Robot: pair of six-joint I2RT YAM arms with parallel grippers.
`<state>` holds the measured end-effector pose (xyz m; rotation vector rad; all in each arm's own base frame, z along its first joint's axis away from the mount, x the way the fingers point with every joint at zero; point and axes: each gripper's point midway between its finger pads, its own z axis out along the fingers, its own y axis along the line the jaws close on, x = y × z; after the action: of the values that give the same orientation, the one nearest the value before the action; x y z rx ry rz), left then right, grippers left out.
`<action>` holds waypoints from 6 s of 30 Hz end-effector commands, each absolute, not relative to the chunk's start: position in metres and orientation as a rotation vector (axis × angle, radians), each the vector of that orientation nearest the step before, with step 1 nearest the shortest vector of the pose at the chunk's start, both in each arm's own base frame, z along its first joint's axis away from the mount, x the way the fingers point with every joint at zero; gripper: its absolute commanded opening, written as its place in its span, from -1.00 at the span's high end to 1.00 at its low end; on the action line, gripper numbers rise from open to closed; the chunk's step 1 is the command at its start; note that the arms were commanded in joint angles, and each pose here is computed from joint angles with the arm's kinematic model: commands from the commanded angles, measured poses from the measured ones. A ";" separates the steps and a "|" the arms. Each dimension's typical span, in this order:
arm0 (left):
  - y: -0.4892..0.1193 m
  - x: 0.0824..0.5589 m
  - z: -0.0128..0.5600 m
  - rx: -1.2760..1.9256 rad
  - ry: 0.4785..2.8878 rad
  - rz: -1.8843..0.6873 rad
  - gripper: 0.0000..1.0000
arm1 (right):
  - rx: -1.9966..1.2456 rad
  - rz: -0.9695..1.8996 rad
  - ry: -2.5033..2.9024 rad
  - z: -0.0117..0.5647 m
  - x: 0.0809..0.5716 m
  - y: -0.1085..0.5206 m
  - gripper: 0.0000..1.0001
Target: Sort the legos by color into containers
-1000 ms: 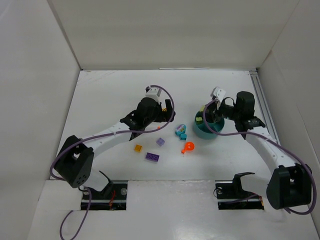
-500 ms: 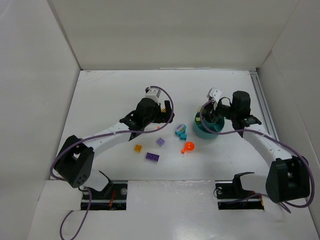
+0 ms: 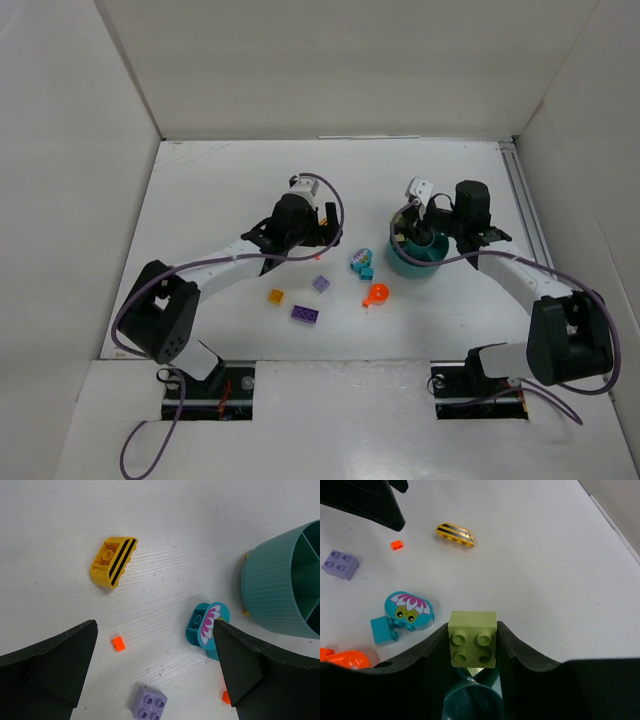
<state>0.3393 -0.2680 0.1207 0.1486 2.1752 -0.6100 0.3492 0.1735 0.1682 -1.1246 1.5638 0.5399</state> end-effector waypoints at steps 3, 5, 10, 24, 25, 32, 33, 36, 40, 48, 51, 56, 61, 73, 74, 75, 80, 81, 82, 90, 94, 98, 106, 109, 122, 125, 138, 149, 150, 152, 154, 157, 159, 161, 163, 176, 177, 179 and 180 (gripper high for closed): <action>-0.270 0.355 0.137 0.168 2.137 -0.630 -1.00 | -1.142 0.465 1.477 0.185 0.362 0.173 0.04; -0.273 0.356 0.136 0.175 2.141 -0.640 -1.00 | -1.151 0.484 1.467 0.186 0.360 0.175 0.02; -0.273 0.360 0.130 0.186 2.162 -0.627 -1.00 | -1.140 0.483 1.480 0.182 0.360 0.169 -0.08; -0.281 0.386 0.091 0.416 2.233 -0.469 -0.93 | -1.030 0.432 1.385 0.245 0.334 0.152 -0.58; -0.279 0.388 0.084 0.430 2.240 -0.442 -0.90 | -1.021 0.418 1.381 0.248 0.329 0.147 -0.58; -0.268 0.414 0.064 0.385 2.280 -0.265 -0.51 | -1.000 0.401 1.378 0.253 0.320 0.140 -0.58; -0.266 0.418 0.062 0.373 2.278 -0.241 -0.36 | -0.994 0.394 1.383 0.253 0.321 0.137 -0.58; -0.267 0.420 0.062 0.373 2.278 -0.241 -0.34 | -0.994 0.398 1.391 0.251 0.321 0.137 -0.58; -0.267 0.422 0.056 0.371 2.285 -0.227 -0.18 | -1.003 0.429 1.409 0.241 0.320 0.139 -0.58; -0.274 0.434 0.050 0.367 2.281 -0.223 0.20 | -1.008 0.445 1.411 0.238 0.318 0.139 -0.46; -0.279 0.434 0.049 0.379 2.284 -0.247 0.53 | -1.013 0.453 1.406 0.238 0.317 0.140 -0.46; -0.283 0.428 0.071 0.364 2.251 -0.289 0.90 | -1.007 0.470 1.403 0.238 0.309 0.141 -0.43; -0.292 0.400 0.103 0.397 2.180 -0.345 0.96 | -0.995 0.461 1.371 0.249 0.298 0.141 -0.43; -0.370 0.276 0.172 1.041 1.696 -0.779 1.00 | -0.691 0.107 1.654 0.248 0.275 0.066 -0.41; -0.381 0.273 0.182 1.089 1.652 -0.801 1.00 | -0.675 0.062 1.644 0.259 0.271 0.060 -0.37; -0.390 0.267 0.185 1.157 1.616 -0.846 1.00 | -0.640 0.015 1.669 0.260 0.269 0.050 -0.35; -0.433 0.263 0.193 1.423 1.479 -0.917 1.00 | -0.592 -0.052 1.693 0.279 0.252 0.037 -0.35; -0.436 0.266 0.194 1.434 1.472 -0.909 1.00 | -0.581 -0.066 1.696 0.282 0.251 0.034 -0.35; -0.443 0.265 0.193 1.452 1.459 -0.890 1.00 | -0.555 -0.102 1.700 0.287 0.249 0.027 -0.35; -0.470 0.265 0.177 1.538 1.419 -0.744 1.00 | -0.400 -0.245 1.723 0.309 0.233 -0.004 -0.47; -0.478 0.267 0.166 1.565 1.428 -0.699 1.00 | -0.378 -0.251 1.716 0.309 0.229 -0.006 -0.47; -0.487 0.274 0.162 1.576 1.419 -0.658 1.00 | -0.388 -0.239 1.722 0.307 0.231 -0.004 -0.47; -0.489 0.276 0.156 1.607 1.422 -0.644 0.89 | -0.407 -0.218 1.736 0.301 0.236 0.000 -0.47; -0.488 0.278 0.156 1.602 1.427 -0.633 0.08 | -0.417 -0.207 1.744 0.299 0.238 0.002 -0.47; -0.484 0.278 0.204 1.476 1.394 -0.655 -0.16 | -0.444 -0.171 1.735 0.297 0.239 0.009 -0.47; -0.469 0.271 0.234 1.366 1.366 -0.670 -0.28 | -0.452 -0.161 1.732 0.297 0.239 0.011 -0.50; -0.282 0.291 0.205 0.057 2.126 -0.502 -1.00 | -0.587 -0.076 1.768 0.265 0.260 0.030 -0.96; -0.181 0.212 0.077 -0.596 2.503 -0.358 -1.00 | -0.545 -0.119 1.812 0.256 0.266 0.020 -0.99; -0.177 0.212 0.073 -0.631 2.504 -0.347 -1.00 | -0.545 -0.119 1.812 0.256 0.266 0.020 -0.99; -0.164 0.210 0.066 -0.669 2.493 -0.268 -1.00 | -0.537 -0.113 1.814 0.256 0.266 0.021 -0.99; -0.153 0.204 0.060 -0.679 2.509 -0.194 -1.00 | -0.544 -0.102 1.820 0.254 0.267 0.022 -0.99; -0.148 0.204 0.055 -0.694 2.503 -0.159 -0.94 | -0.548 -0.098 1.840 0.249 0.267 0.022 -0.99; -0.147 0.202 0.047 -0.708 2.513 -0.140 -0.85 | -0.555 -0.086 1.849 0.246 0.269 0.024 -0.99; -0.145 0.202 0.040 -0.724 2.518 -0.100 -0.74 | -0.557 -0.084 1.859 0.243 0.270 0.024 -0.99; -0.141 0.204 0.037 -0.736 2.505 -0.064 -0.67 | -0.555 -0.086 1.851 0.247 0.270 0.024 -0.99; -0.141 0.219 0.017 -0.724 2.517 0.026 -0.07 | -0.535 -0.117 1.847 0.251 0.267 0.019 -0.99; -0.140 0.218 0.014 -0.722 2.525 0.040 -0.01 | -0.535 -0.117 1.847 0.251 0.267 0.019 -0.99; -0.143 0.221 0.017 -0.724 2.519 0.028 0.17 | -0.537 -0.115 1.856 0.248 0.266 0.019 -0.99; -0.144 0.219 0.016 -0.711 2.530 0.025 0.30 | -0.537 -0.115 1.856 0.248 0.266 0.019 -0.99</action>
<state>0.2190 -0.1430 0.0200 -0.7106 2.5148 0.0171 0.2619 0.0217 0.2329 -0.5670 1.9027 -0.0921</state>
